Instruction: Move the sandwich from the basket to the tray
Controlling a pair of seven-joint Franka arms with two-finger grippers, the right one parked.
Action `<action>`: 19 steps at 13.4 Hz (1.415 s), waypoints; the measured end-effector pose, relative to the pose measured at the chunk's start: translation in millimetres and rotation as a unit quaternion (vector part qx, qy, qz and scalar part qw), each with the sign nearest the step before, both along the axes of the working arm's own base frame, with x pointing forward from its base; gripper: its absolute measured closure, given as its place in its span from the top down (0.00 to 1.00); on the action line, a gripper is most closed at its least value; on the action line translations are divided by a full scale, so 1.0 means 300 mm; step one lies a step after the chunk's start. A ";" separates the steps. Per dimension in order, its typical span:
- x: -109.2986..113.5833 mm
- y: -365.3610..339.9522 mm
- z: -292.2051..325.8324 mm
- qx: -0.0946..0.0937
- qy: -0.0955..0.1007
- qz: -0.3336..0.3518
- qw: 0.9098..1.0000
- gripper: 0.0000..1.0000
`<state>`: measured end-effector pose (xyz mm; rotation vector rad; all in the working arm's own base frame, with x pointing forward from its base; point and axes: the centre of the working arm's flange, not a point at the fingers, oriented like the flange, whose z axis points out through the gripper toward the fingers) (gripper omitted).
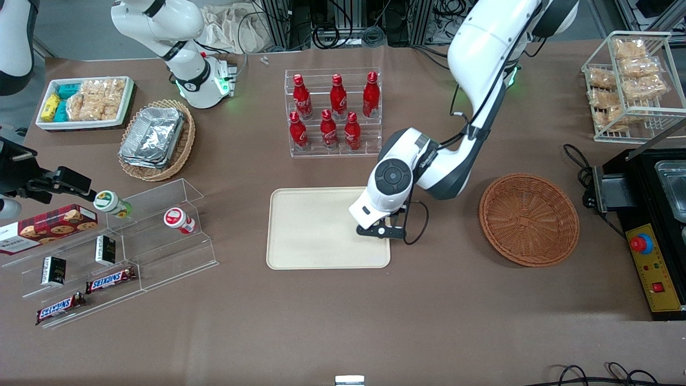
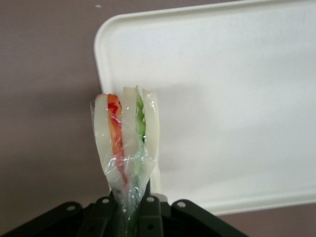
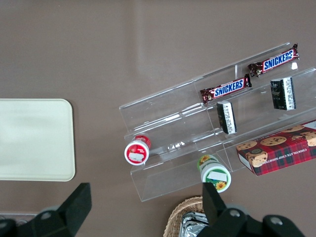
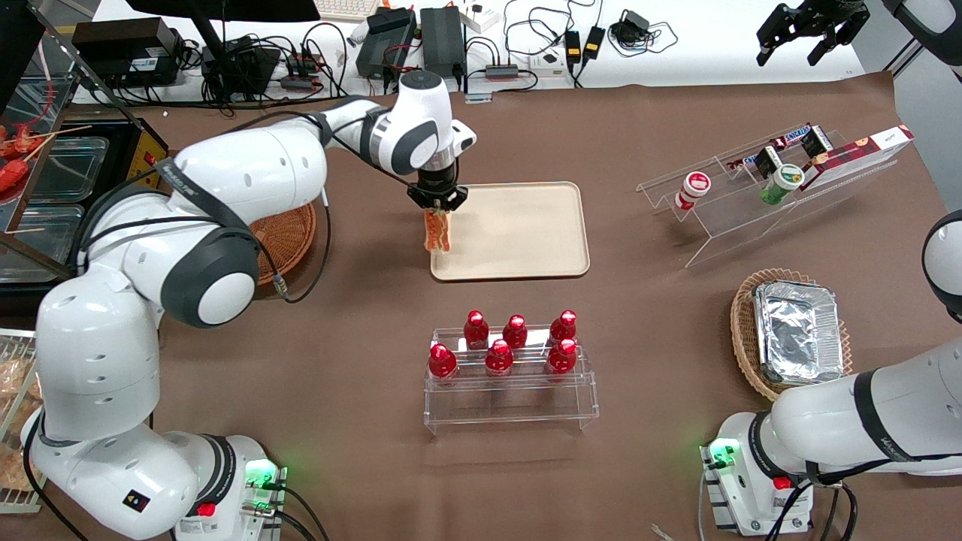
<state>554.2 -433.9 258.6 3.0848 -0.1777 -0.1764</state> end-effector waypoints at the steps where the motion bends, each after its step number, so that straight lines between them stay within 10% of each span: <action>1: -0.001 -0.012 -0.046 -0.005 -0.003 -0.001 1.000 0.16; 5: 0.007 -0.029 -0.144 -0.014 -0.010 0.000 1.000 0.21; 9: 0.026 -0.036 -0.069 -0.019 -0.018 0.001 1.000 0.63; 13: 0.070 0.146 0.330 0.015 0.009 0.021 1.000 1.00; 19: 0.193 0.783 0.771 0.024 0.016 0.065 0.997 1.00</action>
